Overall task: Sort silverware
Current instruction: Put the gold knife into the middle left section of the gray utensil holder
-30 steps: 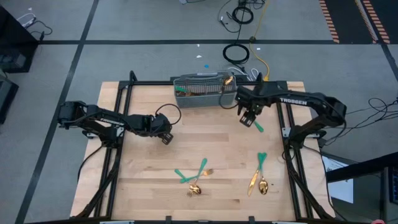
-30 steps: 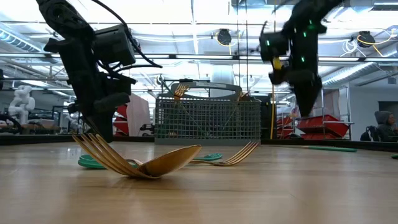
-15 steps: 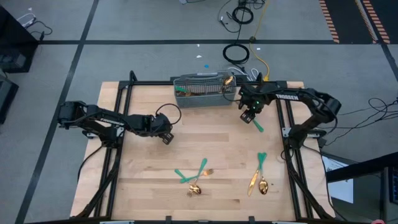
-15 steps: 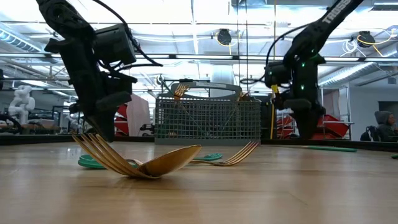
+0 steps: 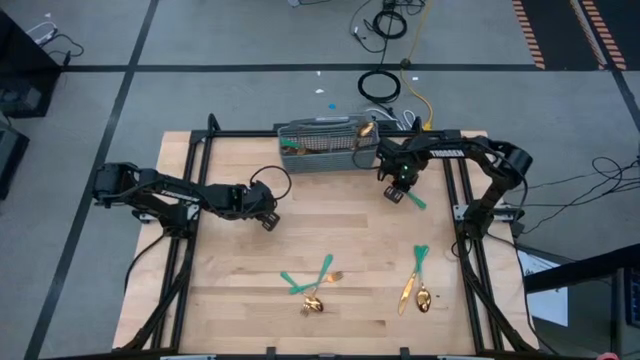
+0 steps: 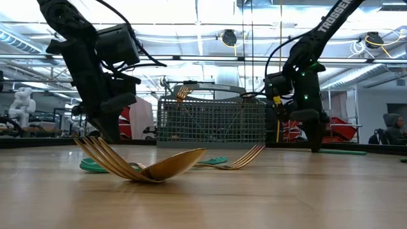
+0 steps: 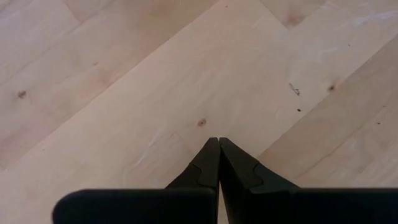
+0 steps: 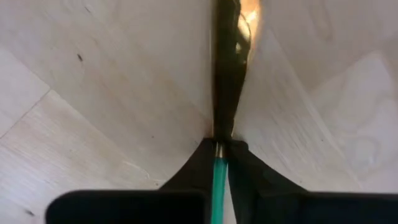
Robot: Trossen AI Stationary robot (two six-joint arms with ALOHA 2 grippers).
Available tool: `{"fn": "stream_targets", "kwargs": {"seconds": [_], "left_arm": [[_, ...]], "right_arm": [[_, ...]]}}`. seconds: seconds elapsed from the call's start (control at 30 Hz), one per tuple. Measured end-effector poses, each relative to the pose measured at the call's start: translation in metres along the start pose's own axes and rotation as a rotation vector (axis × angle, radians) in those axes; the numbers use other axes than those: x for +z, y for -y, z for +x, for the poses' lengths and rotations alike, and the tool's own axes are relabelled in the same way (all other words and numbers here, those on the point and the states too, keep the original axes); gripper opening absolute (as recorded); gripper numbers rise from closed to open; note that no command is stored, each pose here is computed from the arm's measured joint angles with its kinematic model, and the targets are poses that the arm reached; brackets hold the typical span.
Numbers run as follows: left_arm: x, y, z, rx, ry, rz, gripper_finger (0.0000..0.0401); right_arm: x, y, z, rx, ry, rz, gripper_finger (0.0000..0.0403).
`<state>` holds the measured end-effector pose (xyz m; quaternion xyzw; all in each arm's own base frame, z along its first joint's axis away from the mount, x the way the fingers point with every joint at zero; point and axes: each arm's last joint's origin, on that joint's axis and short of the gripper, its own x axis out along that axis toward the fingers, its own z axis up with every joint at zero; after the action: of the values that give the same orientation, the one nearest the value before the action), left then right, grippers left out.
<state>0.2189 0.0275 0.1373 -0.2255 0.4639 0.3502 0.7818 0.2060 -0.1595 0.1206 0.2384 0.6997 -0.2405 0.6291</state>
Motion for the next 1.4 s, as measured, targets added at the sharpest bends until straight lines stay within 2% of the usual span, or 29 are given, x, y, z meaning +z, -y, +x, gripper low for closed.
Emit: {"fn": "stream_targets", "kwargs": {"seconds": [0.13, 0.33, 0.67, 0.83, 0.93, 1.03, 1.17, 1.4], "left_arm": [[0.000, 0.000, 0.000, 0.001, 0.000, 0.000, 0.0008], [0.000, 0.000, 0.000, 0.000, 0.000, -0.006, 0.0008], [0.000, 0.000, 0.000, -0.009, -0.009, -0.007, 0.0008], [0.000, 0.000, 0.000, -0.013, -0.011, -0.007, 0.0008], [0.000, 0.000, 0.000, -0.013, -0.012, -0.007, 0.0008], [0.000, 0.000, 0.000, -0.013, -0.012, -0.007, 0.0008], [0.000, 0.000, 0.000, -0.013, -0.012, -0.006, 0.0008], [0.000, 0.000, 0.000, -0.014, -0.012, -0.006, 0.0008]], "right_arm": [[-0.005, 0.000, -0.009, -0.011, 0.018, 0.035, 0.0004], [-0.021, 0.003, -0.028, -0.037, 0.023, 0.161, 0.0001], [-0.036, 0.009, -0.072, -0.054, 0.264, 0.358, 0.0003], [-0.046, 0.015, -0.101, -0.012, 0.473, 0.460, 0.0002], [-0.053, 0.014, -0.113, 0.027, 0.533, 0.445, 0.0002], [-0.054, 0.013, -0.113, 0.031, 0.525, 0.346, 0.0002], [-0.041, 0.015, -0.096, 0.065, 0.435, 0.238, 0.0044], [-0.016, 0.030, -0.051, 0.030, 0.233, 0.263, 0.0175]]}}
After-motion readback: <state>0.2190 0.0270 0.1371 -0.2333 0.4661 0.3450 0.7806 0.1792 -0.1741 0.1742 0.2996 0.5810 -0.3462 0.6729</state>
